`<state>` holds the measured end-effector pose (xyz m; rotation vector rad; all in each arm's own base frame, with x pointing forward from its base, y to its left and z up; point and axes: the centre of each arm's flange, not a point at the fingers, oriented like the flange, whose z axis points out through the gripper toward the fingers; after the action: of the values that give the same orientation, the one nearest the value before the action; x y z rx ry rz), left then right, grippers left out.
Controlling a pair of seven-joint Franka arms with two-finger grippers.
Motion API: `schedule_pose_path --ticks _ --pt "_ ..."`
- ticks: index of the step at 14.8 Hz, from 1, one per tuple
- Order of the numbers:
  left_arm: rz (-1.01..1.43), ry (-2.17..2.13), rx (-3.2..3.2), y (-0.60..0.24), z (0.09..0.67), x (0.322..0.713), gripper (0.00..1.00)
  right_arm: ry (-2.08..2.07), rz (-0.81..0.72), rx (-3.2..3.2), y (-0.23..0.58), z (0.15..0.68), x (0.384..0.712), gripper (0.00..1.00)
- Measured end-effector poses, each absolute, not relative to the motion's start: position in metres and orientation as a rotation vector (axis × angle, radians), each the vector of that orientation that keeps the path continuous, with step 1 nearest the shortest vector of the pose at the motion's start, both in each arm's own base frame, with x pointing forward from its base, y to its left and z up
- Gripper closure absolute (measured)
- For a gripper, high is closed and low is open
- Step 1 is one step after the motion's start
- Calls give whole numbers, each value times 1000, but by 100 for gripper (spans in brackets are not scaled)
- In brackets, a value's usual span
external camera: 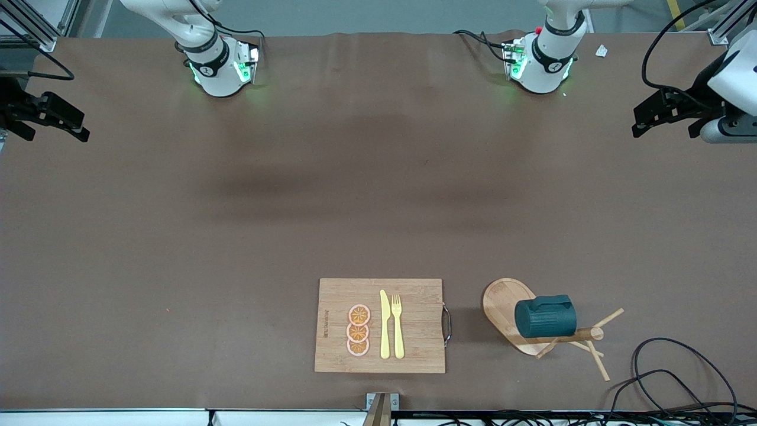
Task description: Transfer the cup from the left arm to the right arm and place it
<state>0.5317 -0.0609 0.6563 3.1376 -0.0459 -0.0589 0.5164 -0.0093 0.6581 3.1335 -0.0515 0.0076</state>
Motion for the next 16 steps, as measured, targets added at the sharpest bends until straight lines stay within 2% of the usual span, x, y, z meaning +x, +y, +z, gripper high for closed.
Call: schedule_pose_path --ticks 8,16 --pt "83 471 2990 -87 625 603 0 -52 5 3134 -9 657 517 0" --pt "230 1194 2606 -127 548 664 0 -49 4 3134 -8 657 517 0"
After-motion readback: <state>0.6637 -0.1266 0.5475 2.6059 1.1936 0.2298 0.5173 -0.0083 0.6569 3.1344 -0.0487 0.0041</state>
